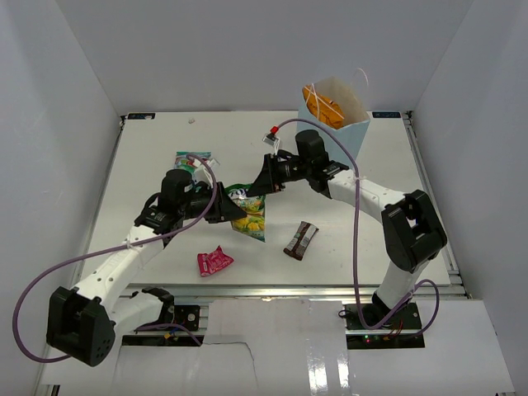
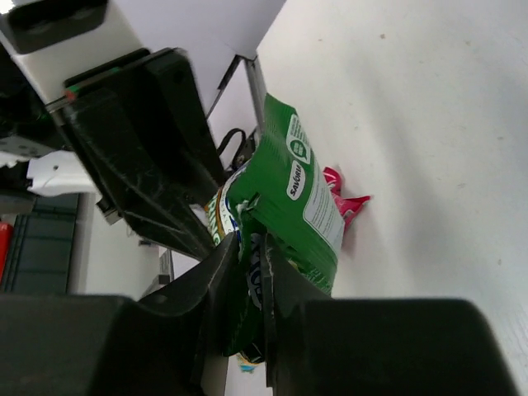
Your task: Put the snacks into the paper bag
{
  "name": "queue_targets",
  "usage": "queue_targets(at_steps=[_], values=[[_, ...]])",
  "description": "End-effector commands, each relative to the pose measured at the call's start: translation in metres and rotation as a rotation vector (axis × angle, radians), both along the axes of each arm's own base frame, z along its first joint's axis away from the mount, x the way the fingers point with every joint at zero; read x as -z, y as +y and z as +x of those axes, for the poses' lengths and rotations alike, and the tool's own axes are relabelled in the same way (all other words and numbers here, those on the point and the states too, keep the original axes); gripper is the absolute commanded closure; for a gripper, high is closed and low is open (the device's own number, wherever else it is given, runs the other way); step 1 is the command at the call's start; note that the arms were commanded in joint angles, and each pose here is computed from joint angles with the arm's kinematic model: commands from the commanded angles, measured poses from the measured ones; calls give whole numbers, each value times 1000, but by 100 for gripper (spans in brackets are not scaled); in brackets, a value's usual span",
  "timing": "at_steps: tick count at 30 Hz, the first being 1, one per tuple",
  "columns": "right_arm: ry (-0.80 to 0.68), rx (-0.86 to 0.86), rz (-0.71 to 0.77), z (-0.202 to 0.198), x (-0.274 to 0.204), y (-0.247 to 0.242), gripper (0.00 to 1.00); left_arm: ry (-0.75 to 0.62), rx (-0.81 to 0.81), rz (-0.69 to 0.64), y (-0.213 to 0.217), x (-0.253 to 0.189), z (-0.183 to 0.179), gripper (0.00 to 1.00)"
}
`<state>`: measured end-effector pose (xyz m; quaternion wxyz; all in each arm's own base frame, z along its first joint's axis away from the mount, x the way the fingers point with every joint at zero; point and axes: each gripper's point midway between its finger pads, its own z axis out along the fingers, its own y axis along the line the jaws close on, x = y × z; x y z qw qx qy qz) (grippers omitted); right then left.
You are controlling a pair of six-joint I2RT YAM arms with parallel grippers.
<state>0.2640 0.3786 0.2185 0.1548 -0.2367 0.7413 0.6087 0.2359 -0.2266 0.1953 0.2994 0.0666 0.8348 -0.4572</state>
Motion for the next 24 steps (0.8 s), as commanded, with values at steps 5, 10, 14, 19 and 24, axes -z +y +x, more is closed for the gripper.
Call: queue_targets(at_steps=[5,10,14,19,24], values=[[-290,-260,188,-30,-60,-8,92,-180,40,-15,5,-32,-11,32],[-417,-232,161,-14,-74,-14,92,-281,-37,24,21,-61,-12,14],[-557,-183,130,2,-94,-22,92,-284,-90,63,32,-58,-14,13],[-752,-84,108,34,-136,-45,92,-229,-121,93,38,-32,-17,13],[-964,73,89,72,-199,-75,92,-201,-169,122,44,-19,-10,13]])
